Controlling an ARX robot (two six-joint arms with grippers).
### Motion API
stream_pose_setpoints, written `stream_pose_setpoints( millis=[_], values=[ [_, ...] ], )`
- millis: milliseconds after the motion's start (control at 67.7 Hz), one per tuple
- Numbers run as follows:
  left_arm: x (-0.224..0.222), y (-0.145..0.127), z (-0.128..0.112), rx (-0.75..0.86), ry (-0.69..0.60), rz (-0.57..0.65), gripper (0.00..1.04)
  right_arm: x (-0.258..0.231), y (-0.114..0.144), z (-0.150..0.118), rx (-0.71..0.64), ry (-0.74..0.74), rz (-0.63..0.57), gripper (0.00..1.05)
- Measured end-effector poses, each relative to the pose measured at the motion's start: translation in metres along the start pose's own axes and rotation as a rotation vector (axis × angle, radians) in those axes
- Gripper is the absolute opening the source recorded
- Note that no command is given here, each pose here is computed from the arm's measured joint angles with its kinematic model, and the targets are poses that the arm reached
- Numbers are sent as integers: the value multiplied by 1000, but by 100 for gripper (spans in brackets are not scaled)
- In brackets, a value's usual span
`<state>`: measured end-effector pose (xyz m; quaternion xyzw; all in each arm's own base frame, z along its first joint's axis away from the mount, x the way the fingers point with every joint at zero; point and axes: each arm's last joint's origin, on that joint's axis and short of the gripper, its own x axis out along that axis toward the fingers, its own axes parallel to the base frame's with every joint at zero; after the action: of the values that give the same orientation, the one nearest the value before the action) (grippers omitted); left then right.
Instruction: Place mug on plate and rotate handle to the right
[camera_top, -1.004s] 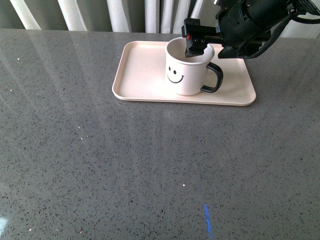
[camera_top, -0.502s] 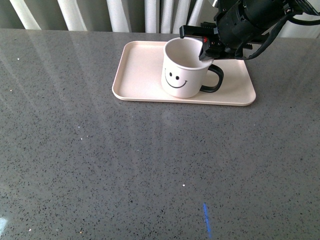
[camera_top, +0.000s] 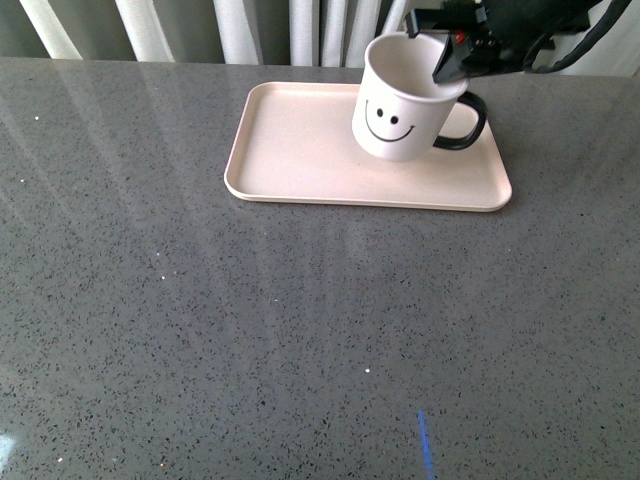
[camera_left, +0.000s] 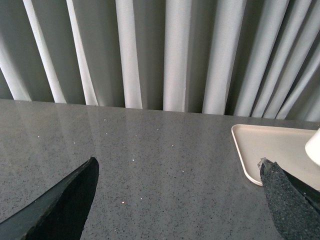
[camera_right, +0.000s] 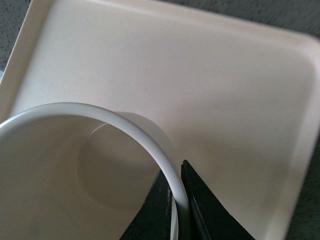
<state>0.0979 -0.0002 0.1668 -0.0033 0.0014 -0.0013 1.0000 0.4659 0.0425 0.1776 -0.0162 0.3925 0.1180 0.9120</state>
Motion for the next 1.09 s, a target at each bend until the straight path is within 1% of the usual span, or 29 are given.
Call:
stream_pose_setpoints(
  millis=[177,251,355,694,1093],
  values=[
    [0,0,0,0,0,0,95,-9,-8,9,-129,-17,61,2],
    [0,0,0,0,0,0,95,-8,-9,8,-194,-7,87,2],
    [0,0,0,0,0,0,95,-3,-7,5,-245,11,98,2],
    [0,0,0,0,0,0,95,28,-2,-8,-272,74,97,2],
    [0,0,0,0,0,0,95,34,4,-5,-289,77,108,2]
  ],
)
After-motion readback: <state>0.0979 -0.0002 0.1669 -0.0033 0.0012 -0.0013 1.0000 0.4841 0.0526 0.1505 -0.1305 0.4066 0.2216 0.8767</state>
